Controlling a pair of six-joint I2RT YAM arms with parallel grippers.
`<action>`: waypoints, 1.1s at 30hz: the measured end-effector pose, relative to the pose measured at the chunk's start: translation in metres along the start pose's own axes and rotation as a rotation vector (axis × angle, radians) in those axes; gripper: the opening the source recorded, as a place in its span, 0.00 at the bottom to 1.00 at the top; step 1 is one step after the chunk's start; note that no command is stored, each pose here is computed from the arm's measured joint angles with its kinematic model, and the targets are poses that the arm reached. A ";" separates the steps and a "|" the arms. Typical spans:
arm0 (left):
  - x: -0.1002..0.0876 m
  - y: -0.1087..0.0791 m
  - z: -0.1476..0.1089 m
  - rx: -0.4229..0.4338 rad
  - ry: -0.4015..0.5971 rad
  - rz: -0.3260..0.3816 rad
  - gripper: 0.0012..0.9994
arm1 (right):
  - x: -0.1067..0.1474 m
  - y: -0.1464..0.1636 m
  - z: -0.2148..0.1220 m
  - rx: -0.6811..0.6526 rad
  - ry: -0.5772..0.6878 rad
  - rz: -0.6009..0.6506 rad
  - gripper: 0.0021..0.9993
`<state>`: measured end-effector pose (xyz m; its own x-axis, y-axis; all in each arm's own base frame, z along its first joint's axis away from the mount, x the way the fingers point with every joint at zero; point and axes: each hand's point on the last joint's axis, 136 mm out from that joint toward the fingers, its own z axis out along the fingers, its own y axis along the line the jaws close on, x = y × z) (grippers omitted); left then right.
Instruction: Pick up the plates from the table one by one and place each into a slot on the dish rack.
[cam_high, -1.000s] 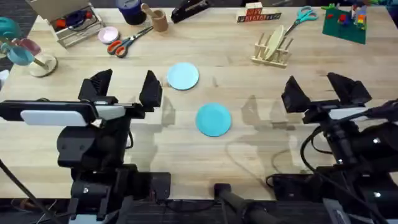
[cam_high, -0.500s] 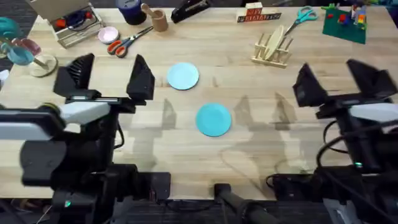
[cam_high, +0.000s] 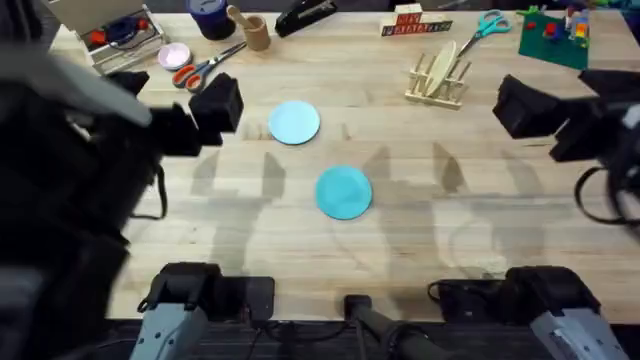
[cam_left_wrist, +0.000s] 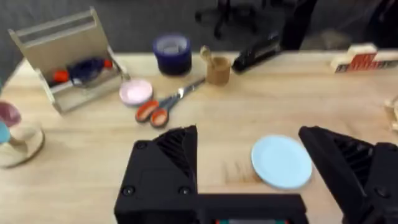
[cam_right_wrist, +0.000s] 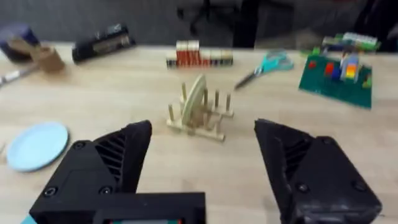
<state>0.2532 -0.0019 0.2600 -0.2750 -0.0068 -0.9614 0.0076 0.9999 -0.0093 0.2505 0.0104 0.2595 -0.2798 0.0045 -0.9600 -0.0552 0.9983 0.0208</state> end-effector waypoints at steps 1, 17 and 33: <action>-0.002 0.000 0.002 0.002 0.034 0.000 0.99 | -0.001 0.000 0.002 0.000 0.038 0.003 1.00; 0.008 -0.016 0.040 0.087 0.536 -0.042 0.99 | 0.028 -0.002 0.035 0.004 0.571 0.034 1.00; 0.027 -0.021 0.053 0.109 0.638 -0.059 0.98 | 0.039 -0.003 0.045 0.004 0.638 0.038 1.00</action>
<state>0.2965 -0.0231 0.2195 -0.7949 -0.0208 -0.6064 0.0637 0.9910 -0.1175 0.2827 0.0106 0.2099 -0.7971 0.0053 -0.6038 -0.0307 0.9983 0.0493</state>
